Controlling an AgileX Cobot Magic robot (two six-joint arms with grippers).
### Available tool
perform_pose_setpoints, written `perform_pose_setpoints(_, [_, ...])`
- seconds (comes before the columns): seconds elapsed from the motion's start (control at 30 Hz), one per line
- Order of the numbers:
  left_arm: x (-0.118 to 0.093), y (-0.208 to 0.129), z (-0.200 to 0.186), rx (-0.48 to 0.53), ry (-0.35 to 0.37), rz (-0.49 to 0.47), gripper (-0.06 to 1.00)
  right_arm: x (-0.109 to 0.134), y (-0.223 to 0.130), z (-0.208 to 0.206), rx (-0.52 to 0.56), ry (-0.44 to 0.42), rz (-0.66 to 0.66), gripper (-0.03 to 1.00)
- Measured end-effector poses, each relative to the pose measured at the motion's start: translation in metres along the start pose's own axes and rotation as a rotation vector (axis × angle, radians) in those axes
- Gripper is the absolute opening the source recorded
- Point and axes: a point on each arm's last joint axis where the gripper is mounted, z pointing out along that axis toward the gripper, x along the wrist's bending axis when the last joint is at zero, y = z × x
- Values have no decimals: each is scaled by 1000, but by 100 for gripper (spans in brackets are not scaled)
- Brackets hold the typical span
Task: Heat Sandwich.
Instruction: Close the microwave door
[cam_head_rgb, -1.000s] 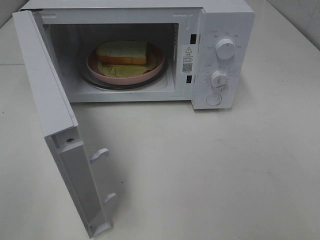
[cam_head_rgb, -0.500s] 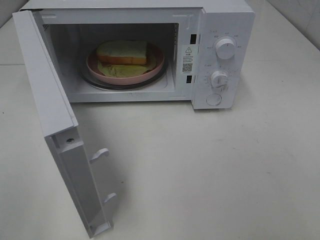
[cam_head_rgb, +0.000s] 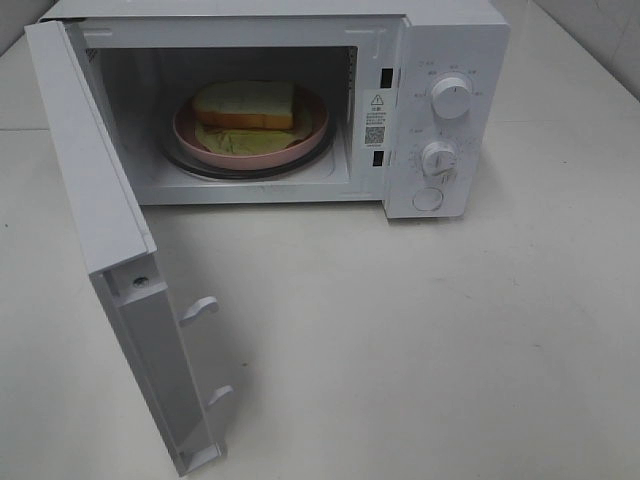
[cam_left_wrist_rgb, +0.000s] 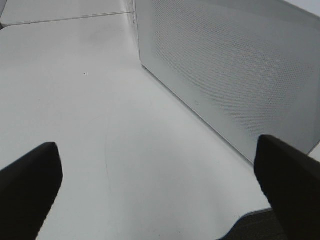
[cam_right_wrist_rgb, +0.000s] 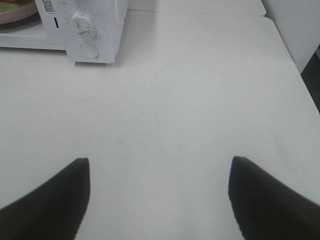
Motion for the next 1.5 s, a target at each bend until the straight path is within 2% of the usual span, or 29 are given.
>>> perform_pose_setpoints(0.33, [0,0,0,0,0,0,98,0,0,0,0,0,0,74])
perform_pose_setpoints(0.67, [3,19,3,-31,12,-8,87,0,0,0,0,0,0,74])
perform_pose_setpoints(0.7, [4,21,6,-23,12,-12,84,0,0,0,0,0,0,74])
perform_pose_setpoints(0.8, [8,30,18,-8,19,-26,68,0,0,0,0,0,0,74])
perform_pose_setpoints(0.83, [8,30,18,-8,19,-26,68,0,0,0,0,0,0,74])
perform_pose_setpoints(0.87, [9,33,21,-7,22,-29,61,0,0,0,0,0,0,74])
perform_pose_setpoints(0.9, [11,37,27,-7,27,-34,49,0,0,0,0,0,0,74])
perform_pose_setpoints(0.93, [12,39,30,-11,32,-36,41,0,0,0,0,0,0,74])
perform_pose_setpoints(0.97, [14,41,33,-20,36,-39,35,0,0,0,0,0,0,74])
perform_pose_setpoints(1.0, [14,41,33,-20,36,-39,35,0,0,0,0,0,0,74])
perform_pose_setpoints(1.03, [16,41,42,-15,45,-45,21,0,0,0,0,0,0,74])
perform_pose_setpoints(1.13, [21,37,57,13,61,-50,4,0,0,0,0,0,0,74])
perform_pose_setpoints(1.23, [25,30,73,42,82,-48,0,0,0,0,0,0,0,74])
perform_pose_setpoints(1.37, [31,18,94,59,109,-47,0,0,0,0,0,0,0,74])
perform_pose_setpoints(1.5, [35,12,107,26,134,-51,0,0,0,0,0,0,0,74])
